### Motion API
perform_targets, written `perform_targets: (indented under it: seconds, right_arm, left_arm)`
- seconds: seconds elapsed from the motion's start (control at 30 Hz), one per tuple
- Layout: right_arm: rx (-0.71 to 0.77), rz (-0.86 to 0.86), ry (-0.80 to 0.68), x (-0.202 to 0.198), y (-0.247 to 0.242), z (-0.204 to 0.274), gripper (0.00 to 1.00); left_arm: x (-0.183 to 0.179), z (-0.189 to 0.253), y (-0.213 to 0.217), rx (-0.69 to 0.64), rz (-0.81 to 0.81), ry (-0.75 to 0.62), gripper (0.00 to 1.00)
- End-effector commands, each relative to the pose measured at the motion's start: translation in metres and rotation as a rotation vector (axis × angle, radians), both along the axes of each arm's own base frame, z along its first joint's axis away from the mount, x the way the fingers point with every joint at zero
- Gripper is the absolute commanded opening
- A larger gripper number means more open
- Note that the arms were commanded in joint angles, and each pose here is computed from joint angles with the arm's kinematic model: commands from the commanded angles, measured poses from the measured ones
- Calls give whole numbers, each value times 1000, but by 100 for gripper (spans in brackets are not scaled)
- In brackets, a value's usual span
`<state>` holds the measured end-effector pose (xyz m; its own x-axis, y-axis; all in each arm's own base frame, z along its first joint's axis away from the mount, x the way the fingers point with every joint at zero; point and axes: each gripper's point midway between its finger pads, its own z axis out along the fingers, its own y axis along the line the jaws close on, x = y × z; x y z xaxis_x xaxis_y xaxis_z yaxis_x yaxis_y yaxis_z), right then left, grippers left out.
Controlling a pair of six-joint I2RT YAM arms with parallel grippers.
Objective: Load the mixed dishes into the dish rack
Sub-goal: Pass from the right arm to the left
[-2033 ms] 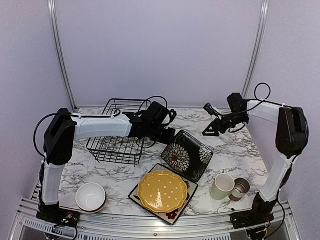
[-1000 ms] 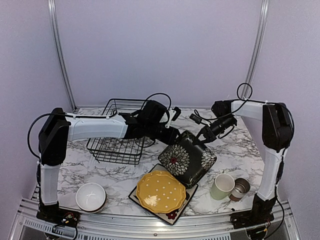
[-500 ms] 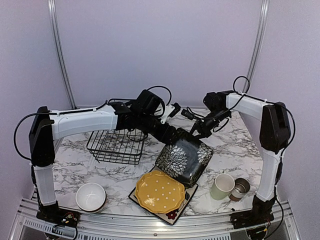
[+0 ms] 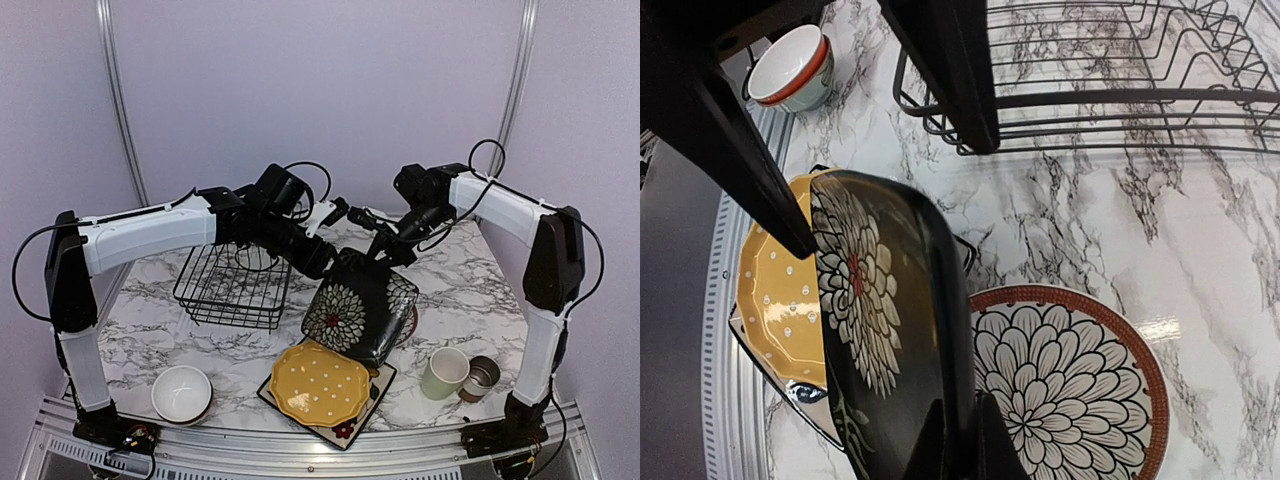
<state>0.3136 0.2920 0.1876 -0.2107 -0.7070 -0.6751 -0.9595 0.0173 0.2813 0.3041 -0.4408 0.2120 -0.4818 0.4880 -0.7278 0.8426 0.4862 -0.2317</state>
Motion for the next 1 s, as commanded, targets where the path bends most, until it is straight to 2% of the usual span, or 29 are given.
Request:
perform_targets:
  seconds: [0.0,0.37,0.67,0.73,0.77,0.83,0.97]
  right_arm:
    - [141,19,-53,-7,13,60,0]
    - [155,8,-73,-3,15,69,0]
    - [192,7,-83,-2,18,86,0]
    - [194,3,-81,-1,19,88,0]
    - [194,1,-80,-1,19,89,0]
    - [193,-1,-81,0,19,89,0]
    - [187,-6,-77,1,19,88,0]
  left_arm:
    - [-13,-1,1,-16,-39,48,54]
    - [-15,-7,-5,-47,-58,101,23]
    - [-10,-14,-1,-43,-51,121,18]
    - [-6,-16,-1,-36,-40,115,27]
    - [-6,-16,-1,-33,-39,114,28]
    - [-5,-17,0,-31,-39,111,25]
    - [-5,-19,-1,-29,-43,114,13]
